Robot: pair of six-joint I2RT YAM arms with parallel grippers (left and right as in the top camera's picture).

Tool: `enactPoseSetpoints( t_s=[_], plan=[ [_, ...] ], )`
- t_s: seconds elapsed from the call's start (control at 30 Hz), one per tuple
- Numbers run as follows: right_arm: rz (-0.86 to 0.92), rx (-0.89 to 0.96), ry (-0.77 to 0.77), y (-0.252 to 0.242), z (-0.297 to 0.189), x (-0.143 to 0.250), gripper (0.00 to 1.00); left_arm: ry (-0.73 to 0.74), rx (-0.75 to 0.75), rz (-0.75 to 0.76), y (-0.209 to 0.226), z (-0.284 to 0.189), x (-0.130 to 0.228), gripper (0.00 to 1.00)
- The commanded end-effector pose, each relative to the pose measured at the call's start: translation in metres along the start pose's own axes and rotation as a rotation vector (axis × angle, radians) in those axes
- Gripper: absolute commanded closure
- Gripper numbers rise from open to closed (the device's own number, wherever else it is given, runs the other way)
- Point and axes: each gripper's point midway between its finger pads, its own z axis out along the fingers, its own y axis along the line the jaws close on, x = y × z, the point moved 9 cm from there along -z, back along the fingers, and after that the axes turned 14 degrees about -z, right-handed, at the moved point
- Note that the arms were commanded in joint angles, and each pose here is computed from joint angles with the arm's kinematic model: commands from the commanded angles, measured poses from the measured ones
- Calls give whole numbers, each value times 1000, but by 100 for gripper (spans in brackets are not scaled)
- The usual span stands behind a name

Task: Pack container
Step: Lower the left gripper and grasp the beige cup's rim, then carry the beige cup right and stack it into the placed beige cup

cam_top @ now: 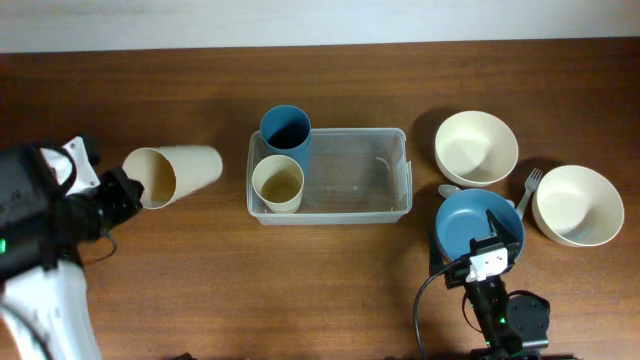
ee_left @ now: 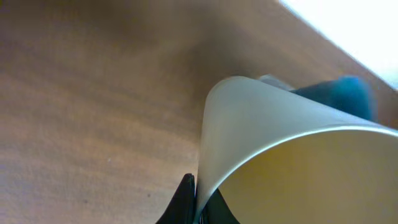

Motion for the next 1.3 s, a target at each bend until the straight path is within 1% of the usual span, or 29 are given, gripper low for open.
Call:
enactPoseSetpoints(
  t_s=[0.0, 0.1, 0.23, 0.4, 0.6, 0.7, 0.87, 0.97, 1.07, 1.27],
  plan=[
    [4, 2, 4, 1, 0, 2, 1, -166, 104, 178, -29, -53, 15, 98],
    [4, 2, 4, 1, 0, 2, 1, -237, 140, 244, -38, -75, 29, 98],
    [4, 3, 4, 1, 0, 2, 1, -283, 181, 323, -47, -93, 46, 98],
    [4, 2, 4, 1, 0, 2, 1, -242, 233, 437, -60, -91, 58, 98],
    [4, 3, 3, 1, 0, 2, 1, -195, 240, 519, -86, -82, 52, 99],
    [4, 3, 4, 1, 0, 2, 1, -179, 202, 566, -105, -80, 45, 98],
    [4, 3, 4, 1, 0, 2, 1, -102, 59, 663, -135, -69, 35, 99],
    [4, 3, 4, 1, 0, 2, 1, -37, -33, 702, -150, -54, 32, 98],
    [4, 3, 3, 1, 0, 2, 1, 9, -94, 730, -161, -40, 31, 98],
    [4, 2, 4, 1, 0, 2, 1, 75, -134, 759, -168, -16, 35, 99]
  ],
)
